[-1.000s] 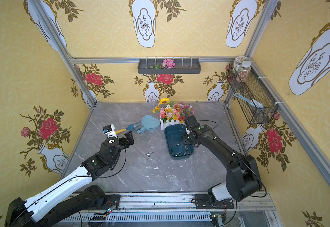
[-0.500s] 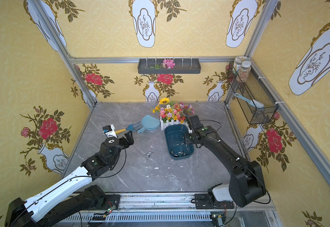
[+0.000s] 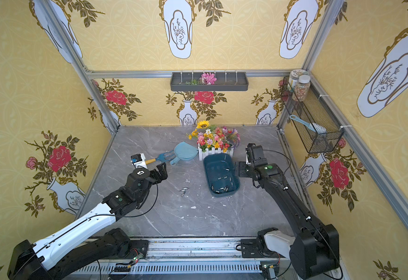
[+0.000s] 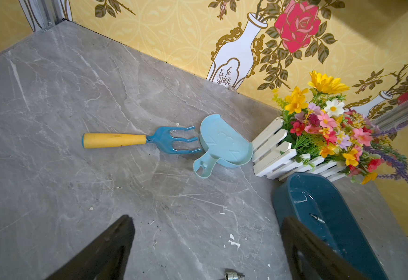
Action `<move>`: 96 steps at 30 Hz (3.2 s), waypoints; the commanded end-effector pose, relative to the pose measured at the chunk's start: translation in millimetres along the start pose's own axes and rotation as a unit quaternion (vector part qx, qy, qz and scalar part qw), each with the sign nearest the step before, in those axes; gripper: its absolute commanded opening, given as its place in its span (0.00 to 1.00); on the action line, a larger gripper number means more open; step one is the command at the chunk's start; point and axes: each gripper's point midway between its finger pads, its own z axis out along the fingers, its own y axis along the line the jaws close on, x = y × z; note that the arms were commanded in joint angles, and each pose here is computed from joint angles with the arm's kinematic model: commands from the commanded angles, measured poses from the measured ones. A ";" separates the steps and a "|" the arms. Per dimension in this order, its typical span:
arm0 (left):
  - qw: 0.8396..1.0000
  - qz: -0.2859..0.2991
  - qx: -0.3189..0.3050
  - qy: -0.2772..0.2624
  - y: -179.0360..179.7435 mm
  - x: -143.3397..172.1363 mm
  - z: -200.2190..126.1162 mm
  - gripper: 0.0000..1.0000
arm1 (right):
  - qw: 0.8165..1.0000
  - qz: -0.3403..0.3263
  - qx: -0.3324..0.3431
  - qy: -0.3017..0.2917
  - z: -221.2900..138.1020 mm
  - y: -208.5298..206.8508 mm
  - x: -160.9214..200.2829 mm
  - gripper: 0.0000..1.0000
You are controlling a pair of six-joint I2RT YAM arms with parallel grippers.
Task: Put the bit on the desktop into the storage box
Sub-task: Pick up the screwdriver bit from the center of the board.
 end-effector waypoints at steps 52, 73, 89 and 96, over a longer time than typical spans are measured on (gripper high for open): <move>0.883 0.155 0.026 0.442 -34.8 185.8 32.4 0.40 | 0.995 0.077 0.003 -0.059 -9.3 -42.8 -12.8 0.97; 0.870 0.176 0.014 0.461 -30.3 206.2 38.7 0.33 | 0.995 0.079 0.005 -0.060 -9.1 -44.1 -12.8 0.97; 0.858 0.186 0.001 0.478 -23.8 221.1 42.4 0.26 | 0.995 0.080 0.004 -0.058 -7.8 -44.9 -13.1 0.97; 0.859 0.192 0.000 0.475 -24.7 219.1 41.2 0.20 | 0.995 0.082 0.005 -0.057 -7.3 -45.7 -12.8 0.97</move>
